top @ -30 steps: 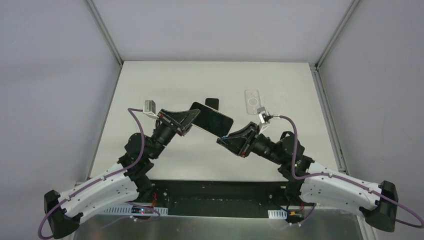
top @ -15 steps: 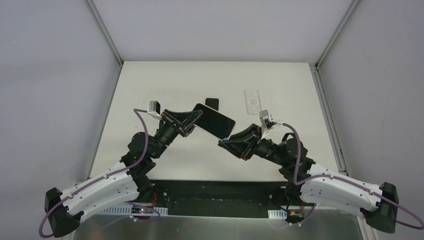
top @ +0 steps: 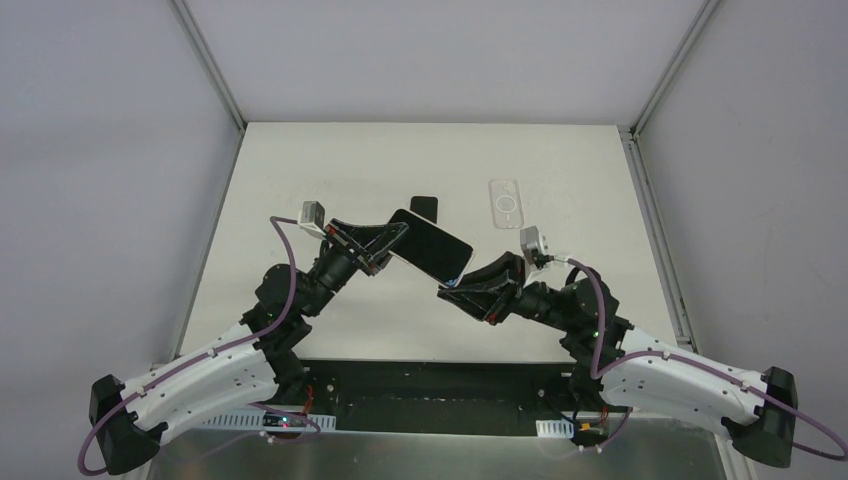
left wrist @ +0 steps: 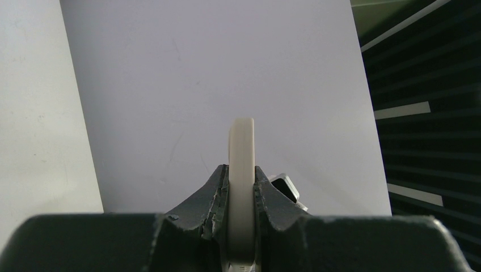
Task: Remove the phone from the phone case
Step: Remove the phone case from the phone.
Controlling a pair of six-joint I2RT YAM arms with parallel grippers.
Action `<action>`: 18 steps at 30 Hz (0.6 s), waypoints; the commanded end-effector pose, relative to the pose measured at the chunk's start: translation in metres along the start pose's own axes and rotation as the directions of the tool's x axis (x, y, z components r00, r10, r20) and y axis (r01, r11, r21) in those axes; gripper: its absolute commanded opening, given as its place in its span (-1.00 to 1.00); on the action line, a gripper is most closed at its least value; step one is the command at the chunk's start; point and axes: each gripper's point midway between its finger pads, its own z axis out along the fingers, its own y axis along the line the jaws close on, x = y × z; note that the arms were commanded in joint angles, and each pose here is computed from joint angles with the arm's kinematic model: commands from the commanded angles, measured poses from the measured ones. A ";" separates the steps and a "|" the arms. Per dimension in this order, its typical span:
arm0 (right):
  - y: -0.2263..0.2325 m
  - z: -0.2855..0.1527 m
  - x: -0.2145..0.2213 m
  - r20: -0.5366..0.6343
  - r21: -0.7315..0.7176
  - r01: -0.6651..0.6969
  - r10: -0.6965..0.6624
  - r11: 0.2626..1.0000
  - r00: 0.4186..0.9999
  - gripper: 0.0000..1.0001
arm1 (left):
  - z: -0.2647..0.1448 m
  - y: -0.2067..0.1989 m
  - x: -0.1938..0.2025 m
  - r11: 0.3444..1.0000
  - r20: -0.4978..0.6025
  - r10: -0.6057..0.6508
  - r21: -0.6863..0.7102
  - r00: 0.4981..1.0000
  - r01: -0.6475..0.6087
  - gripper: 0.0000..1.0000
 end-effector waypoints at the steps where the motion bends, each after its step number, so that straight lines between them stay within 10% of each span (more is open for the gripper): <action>1: 0.025 0.003 -0.036 0.106 -0.097 0.114 -0.104 0.989 0.989 -1.00 | -0.002 -0.009 0.010 1.000 -0.061 -0.005 0.023 0.998 0.006 -1.00; 8: 0.030 -0.001 -0.029 0.033 -0.108 0.056 -0.053 0.993 0.998 -0.99 | -0.007 -0.008 -0.001 0.999 -0.007 0.022 0.035 1.000 -0.021 -1.00; 18: 0.034 -0.019 -0.012 -0.071 -0.098 -0.010 0.003 0.995 0.998 -0.20 | -0.012 -0.014 -0.013 0.996 0.049 0.062 0.057 0.997 -0.064 -1.00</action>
